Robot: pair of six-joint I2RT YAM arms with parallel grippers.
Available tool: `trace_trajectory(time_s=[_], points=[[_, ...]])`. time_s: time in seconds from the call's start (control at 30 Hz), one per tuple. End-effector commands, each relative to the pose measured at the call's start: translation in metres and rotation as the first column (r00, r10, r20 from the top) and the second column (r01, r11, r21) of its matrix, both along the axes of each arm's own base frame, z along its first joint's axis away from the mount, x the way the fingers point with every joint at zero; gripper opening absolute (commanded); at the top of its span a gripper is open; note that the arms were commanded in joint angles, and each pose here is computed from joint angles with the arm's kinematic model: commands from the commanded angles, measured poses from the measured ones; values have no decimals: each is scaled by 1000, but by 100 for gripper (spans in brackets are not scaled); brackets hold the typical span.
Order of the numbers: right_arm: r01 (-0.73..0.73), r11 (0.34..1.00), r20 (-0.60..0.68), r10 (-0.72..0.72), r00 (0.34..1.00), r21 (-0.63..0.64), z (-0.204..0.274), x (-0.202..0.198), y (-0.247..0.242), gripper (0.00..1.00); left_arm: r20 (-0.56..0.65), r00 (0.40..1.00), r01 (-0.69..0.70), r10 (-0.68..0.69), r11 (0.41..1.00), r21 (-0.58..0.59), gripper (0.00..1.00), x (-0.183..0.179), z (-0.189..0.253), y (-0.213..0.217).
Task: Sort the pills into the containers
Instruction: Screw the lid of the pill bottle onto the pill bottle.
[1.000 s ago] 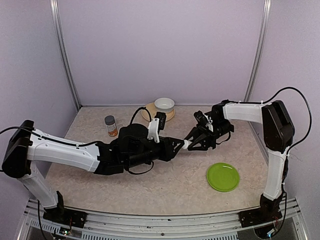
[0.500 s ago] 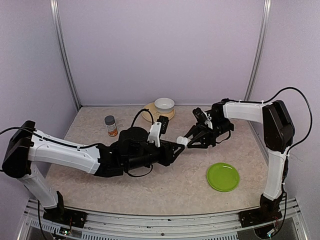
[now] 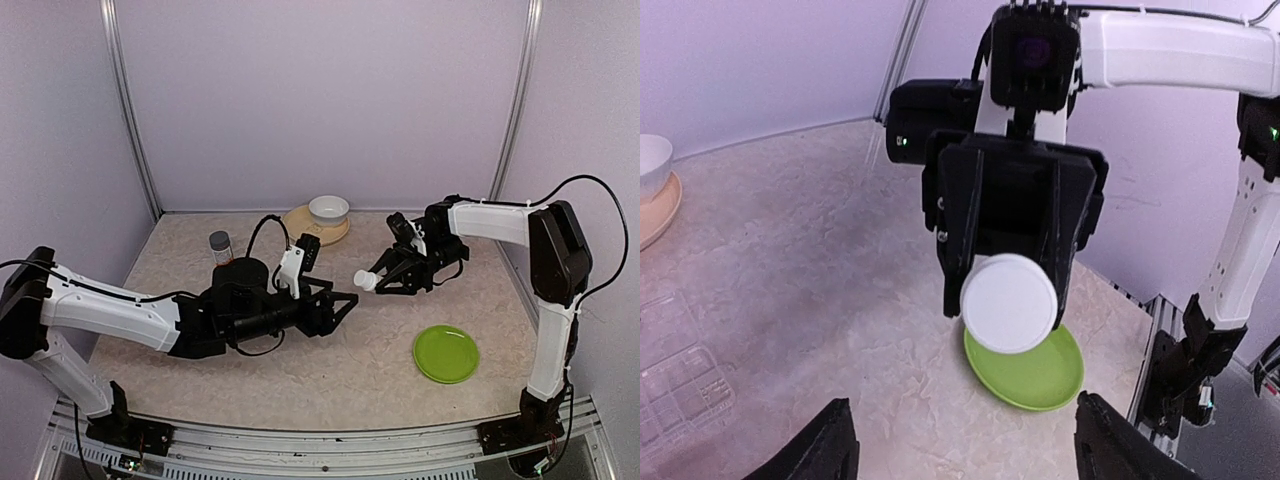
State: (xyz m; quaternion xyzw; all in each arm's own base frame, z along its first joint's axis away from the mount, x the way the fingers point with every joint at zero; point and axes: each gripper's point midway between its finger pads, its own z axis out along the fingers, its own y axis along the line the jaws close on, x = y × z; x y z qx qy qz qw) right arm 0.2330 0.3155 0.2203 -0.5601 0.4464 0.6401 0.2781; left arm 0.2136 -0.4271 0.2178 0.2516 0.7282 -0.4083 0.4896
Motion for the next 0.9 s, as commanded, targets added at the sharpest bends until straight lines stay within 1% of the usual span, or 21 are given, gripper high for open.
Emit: trace_trajectory(time_s=[0.0,0.13,0.2,0.27,0.4,0.47,0.73,0.87], points=[[73,975,-102,-53,993,208,53,10,-1,0,85,996,-25,29,998,-49,74,6,27,9],[73,976,-106,-52,993,204,51,9,-1,0,83,996,28,-23,998,-58,74,8,39,-2],[73,976,-105,-52,993,205,51,9,-1,0,61,997,52,-48,997,-52,73,9,42,-9],[73,976,-103,-53,993,205,51,8,-2,0,11,999,51,-51,998,-40,72,15,41,-14],[73,976,-100,-53,994,206,51,8,-2,0,-125,990,53,-60,997,-58,67,28,41,-18],[73,976,-102,-53,993,205,51,8,-2,0,-181,982,46,-57,997,-65,67,34,42,-18],[74,976,-99,-54,994,207,51,8,-2,0,-283,958,36,-41,999,-23,67,37,43,-25],[74,975,-98,-55,994,207,51,8,-2,0,-316,947,52,-55,999,-16,65,33,40,-29]])
